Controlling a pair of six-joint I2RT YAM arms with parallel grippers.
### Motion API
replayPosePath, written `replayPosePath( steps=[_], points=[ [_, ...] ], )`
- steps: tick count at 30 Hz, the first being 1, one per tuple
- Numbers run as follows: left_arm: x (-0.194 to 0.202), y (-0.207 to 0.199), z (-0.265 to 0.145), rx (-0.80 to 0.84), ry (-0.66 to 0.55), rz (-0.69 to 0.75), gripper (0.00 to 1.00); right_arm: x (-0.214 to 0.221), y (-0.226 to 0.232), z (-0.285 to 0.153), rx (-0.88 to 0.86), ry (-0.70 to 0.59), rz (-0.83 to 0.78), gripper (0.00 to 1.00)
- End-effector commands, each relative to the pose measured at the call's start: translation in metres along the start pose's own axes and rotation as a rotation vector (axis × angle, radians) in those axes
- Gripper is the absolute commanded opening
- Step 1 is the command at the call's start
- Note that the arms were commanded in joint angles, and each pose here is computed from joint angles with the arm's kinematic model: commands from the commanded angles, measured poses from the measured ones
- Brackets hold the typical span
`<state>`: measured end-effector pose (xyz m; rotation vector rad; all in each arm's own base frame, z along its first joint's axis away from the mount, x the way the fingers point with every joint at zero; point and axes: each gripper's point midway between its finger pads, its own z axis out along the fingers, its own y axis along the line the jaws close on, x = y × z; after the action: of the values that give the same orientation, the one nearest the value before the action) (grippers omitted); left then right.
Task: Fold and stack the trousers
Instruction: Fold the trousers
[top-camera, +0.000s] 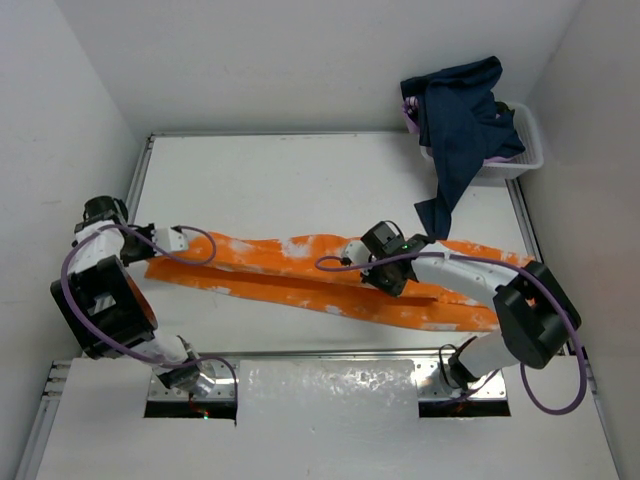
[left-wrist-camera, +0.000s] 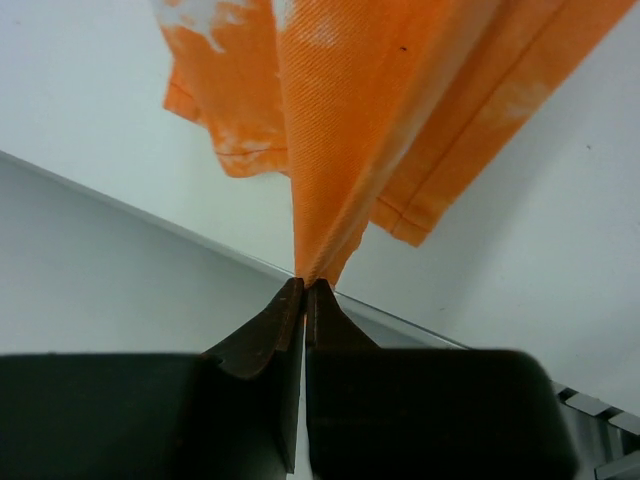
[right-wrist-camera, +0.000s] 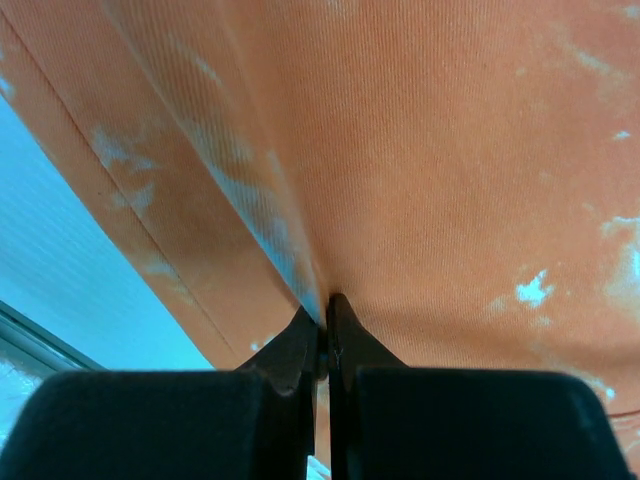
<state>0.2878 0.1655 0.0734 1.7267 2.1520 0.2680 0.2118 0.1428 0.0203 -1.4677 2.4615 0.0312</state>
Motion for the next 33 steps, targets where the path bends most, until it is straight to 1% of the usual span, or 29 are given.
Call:
replayPosePath(
  steps=[1,4,5,8,11,13,14,16,17,18,20,21,22,23,24,25,26,27,28,29,30,31,32,33],
  points=[
    [0.017,0.007,-0.011,-0.034,0.083,0.12,0.0,0.01,0.013,-0.001,-0.046,0.008,-0.017,0.0],
    [0.018,-0.008,-0.004,0.009,0.085,0.141,0.0,0.01,0.014,0.002,-0.048,0.009,-0.015,0.0],
    [0.018,-0.011,-0.003,0.018,0.088,0.147,0.0,0.009,0.019,0.004,-0.073,0.007,-0.014,0.0],
    [0.024,-0.022,0.0,0.05,0.123,0.164,0.0,0.008,0.025,0.006,-0.095,0.011,-0.024,0.0],
    [0.034,-0.036,-0.003,0.093,0.188,0.186,0.0,0.012,0.033,0.007,-0.121,0.017,-0.034,0.01],
    [0.033,-0.048,-0.003,0.142,0.186,0.194,0.11,0.014,0.035,0.008,-0.127,0.023,-0.041,0.03],
    [0.033,-0.053,-0.004,0.17,0.19,0.212,0.22,0.017,0.037,0.009,-0.135,0.033,-0.046,0.06],
    [0.033,-0.064,-0.006,0.218,0.19,0.219,0.33,0.018,0.036,0.009,-0.135,0.044,-0.052,0.1],
    [0.038,-0.067,-0.008,0.237,0.218,0.22,0.38,0.017,0.035,0.009,-0.131,0.046,-0.053,0.18],
    [0.044,-0.067,-0.01,0.24,0.254,0.221,0.44,0.016,0.034,0.008,-0.126,0.043,-0.054,0.22],
    [0.058,-0.064,-0.018,0.241,0.332,0.199,0.46,0.014,0.032,0.004,-0.119,0.031,-0.053,0.32],
    [0.065,-0.052,-0.029,0.212,0.358,0.184,0.47,0.012,0.03,0.001,-0.108,0.021,-0.048,0.39],
    [0.068,-0.042,-0.037,0.186,0.365,0.167,0.47,0.009,0.029,-0.001,-0.106,0.004,-0.038,0.42],
    [0.065,-0.031,-0.04,0.142,0.326,0.121,0.48,0.003,0.029,-0.006,-0.115,-0.025,-0.024,0.45],
    [0.067,0.009,-0.065,0.032,0.327,0.087,0.49,-0.007,0.029,-0.015,-0.142,-0.086,0.022,0.51],
    [0.062,0.02,-0.076,-0.003,0.28,0.026,0.5,-0.013,0.028,-0.021,-0.159,-0.122,0.05,0.52],
    [0.05,0.032,-0.072,-0.034,0.169,-0.083,0.5,-0.022,0.02,-0.027,-0.162,-0.174,0.099,0.52],
    [0.046,0.074,-0.103,-0.137,0.139,-0.109,0.5,-0.03,0.017,-0.038,-0.172,-0.235,0.151,0.53],
    [0.035,0.071,-0.109,-0.096,0.072,-0.184,0.49,-0.04,0.022,-0.046,-0.234,-0.302,0.184,0.54],
    [0.022,0.079,-0.094,-0.079,-0.048,-0.349,0.5,-0.048,0.011,-0.052,-0.231,-0.365,0.237,0.55],
    [0.019,0.104,-0.106,-0.133,-0.083,-0.418,0.5,-0.054,0.008,-0.058,-0.247,-0.403,0.304,0.55],
    [0.01,0.108,-0.099,-0.11,-0.121,-0.498,0.5,-0.059,0.001,-0.066,-0.245,-0.448,0.343,0.6],
    [0.008,0.103,-0.078,-0.045,-0.129,-0.627,0.49,-0.059,-0.015,-0.068,-0.211,-0.471,0.416,0.61],
    [-0.003,0.099,-0.064,0.004,-0.131,-0.646,0.49,-0.058,-0.023,-0.07,-0.206,-0.472,0.524,0.61]
  ],
)
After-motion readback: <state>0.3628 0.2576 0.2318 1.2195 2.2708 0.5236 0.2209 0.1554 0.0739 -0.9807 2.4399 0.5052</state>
